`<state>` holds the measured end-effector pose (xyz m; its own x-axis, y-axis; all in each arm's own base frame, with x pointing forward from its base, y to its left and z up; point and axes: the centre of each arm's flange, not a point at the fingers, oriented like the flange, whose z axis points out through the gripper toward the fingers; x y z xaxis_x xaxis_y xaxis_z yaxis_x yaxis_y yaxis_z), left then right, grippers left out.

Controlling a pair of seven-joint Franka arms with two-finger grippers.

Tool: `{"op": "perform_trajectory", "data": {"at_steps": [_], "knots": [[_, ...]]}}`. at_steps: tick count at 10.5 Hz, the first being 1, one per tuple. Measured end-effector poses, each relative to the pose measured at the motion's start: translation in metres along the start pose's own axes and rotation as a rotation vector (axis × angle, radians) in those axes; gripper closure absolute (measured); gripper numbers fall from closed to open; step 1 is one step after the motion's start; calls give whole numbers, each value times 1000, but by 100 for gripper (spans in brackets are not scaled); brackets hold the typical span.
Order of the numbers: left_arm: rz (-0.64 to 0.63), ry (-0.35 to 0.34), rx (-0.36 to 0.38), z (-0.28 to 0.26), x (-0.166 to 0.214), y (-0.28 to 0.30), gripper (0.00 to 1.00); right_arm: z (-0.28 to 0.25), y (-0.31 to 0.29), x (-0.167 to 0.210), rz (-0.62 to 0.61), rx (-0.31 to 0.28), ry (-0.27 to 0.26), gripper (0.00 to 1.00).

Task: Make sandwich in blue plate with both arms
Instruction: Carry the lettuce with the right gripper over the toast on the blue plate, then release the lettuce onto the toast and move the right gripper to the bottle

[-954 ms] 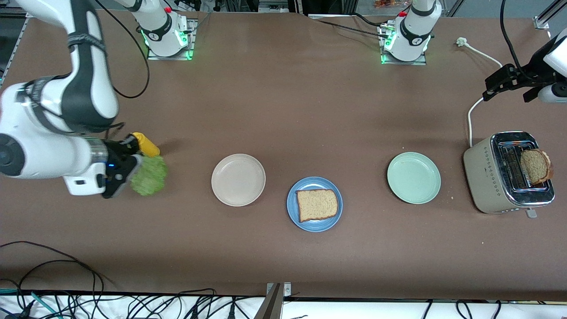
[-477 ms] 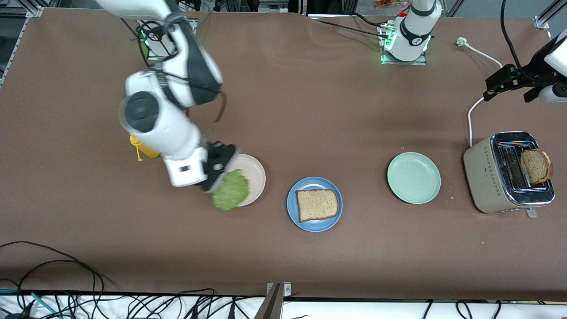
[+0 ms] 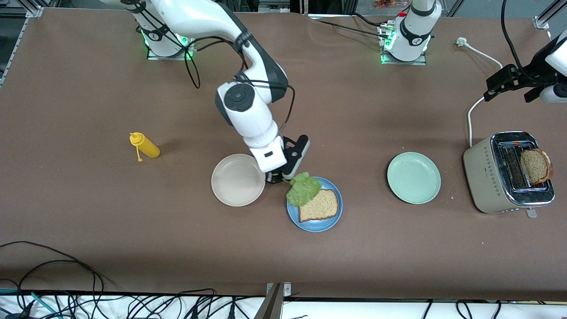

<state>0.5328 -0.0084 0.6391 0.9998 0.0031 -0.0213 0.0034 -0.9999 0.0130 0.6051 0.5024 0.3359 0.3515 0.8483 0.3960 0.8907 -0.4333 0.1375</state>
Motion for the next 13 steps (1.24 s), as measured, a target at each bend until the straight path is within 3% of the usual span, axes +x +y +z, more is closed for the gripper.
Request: {"op": "perform_trajectory", "data": {"at_steps": [1,3,7,10,13], "knots": [[0,0,0,0,0,0,0,25,-11,-1,-8,-20,47,96],[0,0,0,0,0,0,0,63,-26,-9,-35,-41,89,96],[-1,-1,0,1,0,0,0,95,-35,-17,-117,-72,120,96],[-1,-1,0,1,0,-1,0,118,-45,-26,-132,-111,162,96],[-1,-1,0,1,0,-1,0,129,-43,-33,-130,-125,167,96]]}}
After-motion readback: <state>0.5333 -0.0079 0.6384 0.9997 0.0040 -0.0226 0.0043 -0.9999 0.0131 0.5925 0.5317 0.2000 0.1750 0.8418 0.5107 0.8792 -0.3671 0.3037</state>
